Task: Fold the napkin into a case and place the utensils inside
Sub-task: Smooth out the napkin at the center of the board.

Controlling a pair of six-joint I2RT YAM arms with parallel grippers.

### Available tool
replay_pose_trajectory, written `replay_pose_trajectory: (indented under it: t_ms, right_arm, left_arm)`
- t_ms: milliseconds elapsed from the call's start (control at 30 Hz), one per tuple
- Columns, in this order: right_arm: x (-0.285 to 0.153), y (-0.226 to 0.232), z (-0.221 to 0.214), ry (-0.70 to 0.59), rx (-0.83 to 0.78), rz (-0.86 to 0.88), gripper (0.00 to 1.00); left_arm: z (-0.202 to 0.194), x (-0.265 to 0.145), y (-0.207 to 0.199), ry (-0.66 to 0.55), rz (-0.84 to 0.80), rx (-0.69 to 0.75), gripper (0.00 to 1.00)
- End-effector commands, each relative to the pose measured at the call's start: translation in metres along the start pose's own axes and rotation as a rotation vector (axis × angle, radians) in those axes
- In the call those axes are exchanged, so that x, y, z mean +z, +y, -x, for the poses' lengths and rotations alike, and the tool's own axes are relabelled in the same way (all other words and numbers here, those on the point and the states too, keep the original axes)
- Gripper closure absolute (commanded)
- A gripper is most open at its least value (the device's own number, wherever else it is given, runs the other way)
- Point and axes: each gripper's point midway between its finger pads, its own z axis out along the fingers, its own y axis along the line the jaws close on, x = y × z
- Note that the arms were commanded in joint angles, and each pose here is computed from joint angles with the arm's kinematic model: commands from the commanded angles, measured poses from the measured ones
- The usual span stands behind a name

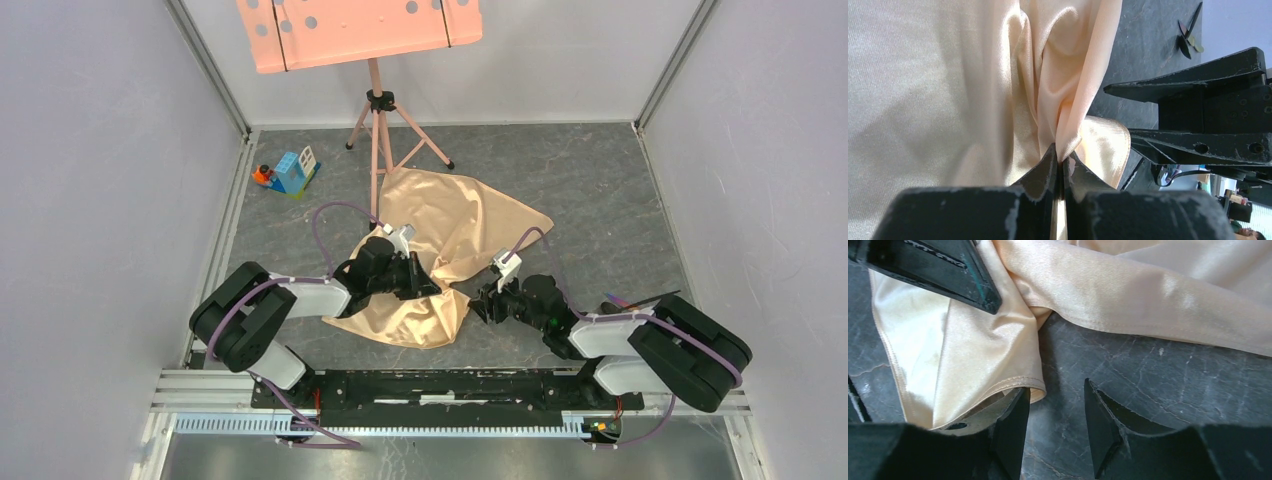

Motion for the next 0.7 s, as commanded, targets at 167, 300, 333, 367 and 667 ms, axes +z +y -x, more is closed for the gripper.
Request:
replay_pose_trajectory:
  t_ms: [167,300,333,367,667]
  right_arm:
    - [0.015,0.025,0.026,-0.08,-0.057,0.091,0.58]
    - [0.019,0.03,0.037,-0.101,-0.032,0.092,0.84]
    - [0.019,0.023,0.032,-0.063,-0.017,0.048,0.97]
    - [0.018,0.016,0.028,-0.012,-0.009,-0.006,1.0]
    - [-0.079,-0.042,-0.011,0.504,-0.069,-0.536,1.0]
  left_arm:
    - [0.012,-0.005,-0.022,-0.024,-0.081,0.008,0.91]
    - [0.016,-0.009,-0.029,-0.038,-0.097,0.02,0.84]
    - [0.017,-0.011,-0.03,-0.04,-0.094,0.025,0.77]
    - [0.019,-0.013,-0.03,-0.047,-0.086,0.035,0.69]
    - [0.048,-0.041,-0.027,-0.147,0.026,0.111,0.33]
